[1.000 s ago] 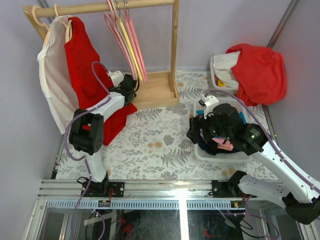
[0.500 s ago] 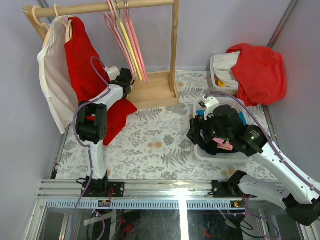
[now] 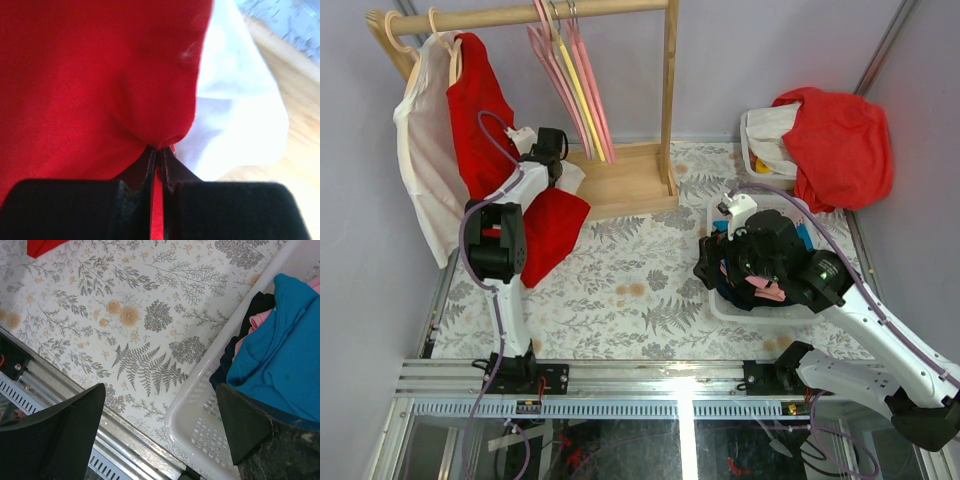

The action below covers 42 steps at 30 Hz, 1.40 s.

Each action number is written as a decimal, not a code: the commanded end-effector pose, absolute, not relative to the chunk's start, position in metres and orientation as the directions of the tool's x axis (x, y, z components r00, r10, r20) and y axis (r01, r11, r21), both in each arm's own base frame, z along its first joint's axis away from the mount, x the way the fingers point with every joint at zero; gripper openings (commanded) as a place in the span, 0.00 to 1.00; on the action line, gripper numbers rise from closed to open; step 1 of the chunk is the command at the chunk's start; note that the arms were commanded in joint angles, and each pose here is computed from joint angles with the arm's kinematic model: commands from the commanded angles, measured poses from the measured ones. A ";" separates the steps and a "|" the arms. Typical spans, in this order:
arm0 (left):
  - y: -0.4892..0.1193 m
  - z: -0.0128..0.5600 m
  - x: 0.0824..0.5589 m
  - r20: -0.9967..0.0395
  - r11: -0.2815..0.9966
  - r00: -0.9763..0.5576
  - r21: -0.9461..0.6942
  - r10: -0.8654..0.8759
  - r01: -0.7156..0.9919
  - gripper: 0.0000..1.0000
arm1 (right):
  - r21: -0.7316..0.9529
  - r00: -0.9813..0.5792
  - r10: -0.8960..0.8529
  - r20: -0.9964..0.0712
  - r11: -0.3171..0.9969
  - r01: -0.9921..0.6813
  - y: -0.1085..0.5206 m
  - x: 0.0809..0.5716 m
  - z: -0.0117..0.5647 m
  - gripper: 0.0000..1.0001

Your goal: Place the t-shirt on the hanger

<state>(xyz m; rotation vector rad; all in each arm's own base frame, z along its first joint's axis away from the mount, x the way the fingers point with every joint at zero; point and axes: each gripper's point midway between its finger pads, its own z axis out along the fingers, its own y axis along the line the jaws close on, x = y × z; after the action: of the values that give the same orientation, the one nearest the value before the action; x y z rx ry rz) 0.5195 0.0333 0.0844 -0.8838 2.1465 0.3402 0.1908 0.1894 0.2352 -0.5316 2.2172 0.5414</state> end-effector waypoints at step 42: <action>0.069 0.150 0.625 -0.763 0.542 -0.017 -0.443 -0.646 -0.714 0.15 | 0.279 -0.632 -0.173 -0.755 0.787 -0.550 0.208 0.193 0.217 0.99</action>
<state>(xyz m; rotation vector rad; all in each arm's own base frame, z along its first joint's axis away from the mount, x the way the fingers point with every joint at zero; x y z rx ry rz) 0.6382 0.0575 0.1526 -1.1215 1.7291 0.0250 0.1894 0.2012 0.2025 -0.5528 2.2750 0.5855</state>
